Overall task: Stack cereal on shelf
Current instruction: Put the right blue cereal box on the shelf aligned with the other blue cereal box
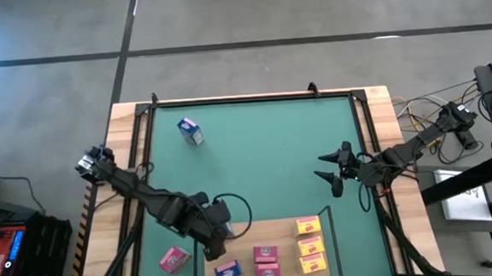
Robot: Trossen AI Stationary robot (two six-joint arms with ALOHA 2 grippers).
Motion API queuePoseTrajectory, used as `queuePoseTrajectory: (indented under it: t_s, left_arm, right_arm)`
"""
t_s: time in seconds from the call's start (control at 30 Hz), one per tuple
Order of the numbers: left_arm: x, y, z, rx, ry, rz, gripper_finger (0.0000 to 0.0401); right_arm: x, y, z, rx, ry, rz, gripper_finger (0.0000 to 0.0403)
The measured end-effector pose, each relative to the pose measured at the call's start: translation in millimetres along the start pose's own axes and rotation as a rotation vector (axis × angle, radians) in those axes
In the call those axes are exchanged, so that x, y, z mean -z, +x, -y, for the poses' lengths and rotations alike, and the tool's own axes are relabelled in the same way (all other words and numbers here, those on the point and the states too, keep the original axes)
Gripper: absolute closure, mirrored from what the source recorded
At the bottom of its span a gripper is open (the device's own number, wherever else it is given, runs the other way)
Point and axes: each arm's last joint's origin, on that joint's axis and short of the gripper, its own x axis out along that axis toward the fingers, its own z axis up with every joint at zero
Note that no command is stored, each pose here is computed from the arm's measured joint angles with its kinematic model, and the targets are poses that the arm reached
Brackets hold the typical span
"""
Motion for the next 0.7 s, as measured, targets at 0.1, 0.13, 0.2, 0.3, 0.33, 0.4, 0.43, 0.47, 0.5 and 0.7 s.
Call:
queuePoseTrajectory:
  t_s: [0.1, 0.13, 0.2, 0.3, 0.33, 0.4, 0.43, 0.47, 0.5, 0.7]
  left_arm:
    - [6, 2, 5, 0.015, 0.020, -0.002, 0.0246]
    - [8, 3, 7, 0.023, 0.030, 0.001, 0.0246]
    - [11, 3, 11, 0.039, 0.060, 0.006, 0.0246]
    - [13, 5, 16, 0.058, 0.082, 0.016, 0.0246]
    - [13, 7, 17, 0.059, 0.086, 0.013, 0.0246]
    - [12, 14, 19, 0.052, 0.088, 0.009, 0.0246]
    - [12, 16, 20, 0.051, 0.092, 0.009, 0.0246]
    - [12, 18, 21, 0.048, 0.095, 0.007, 0.0246]
    - [12, 21, 21, 0.043, 0.099, 0.004, 0.0246]
    - [11, 25, 25, 0.056, 0.096, 0.014, 0.0246]
  right_arm:
    - [0, 0, 0, 0.000, 0.000, 0.000, 0.0138]
    - [0, 0, 0, 0.000, 0.000, 0.000, 0.0138]
    - [0, 0, 0, 0.000, 0.000, 0.000, 0.0138]
    - [0, 0, 0, 0.000, 0.000, 0.000, 0.0138]
    - [0, 0, 0, 0.000, 0.000, 0.000, 0.0138]
    - [0, 0, 0, 0.000, 0.000, 0.000, 0.0138]
    - [0, 0, 0, 0.000, 0.001, 0.000, 0.0138]
    - [0, 0, 0, 0.000, 0.001, 0.001, 0.0138]
    - [0, 0, 0, -0.001, 0.001, 0.001, 0.0138]
    - [0, 0, 0, 0.000, 0.001, 0.001, 0.0138]
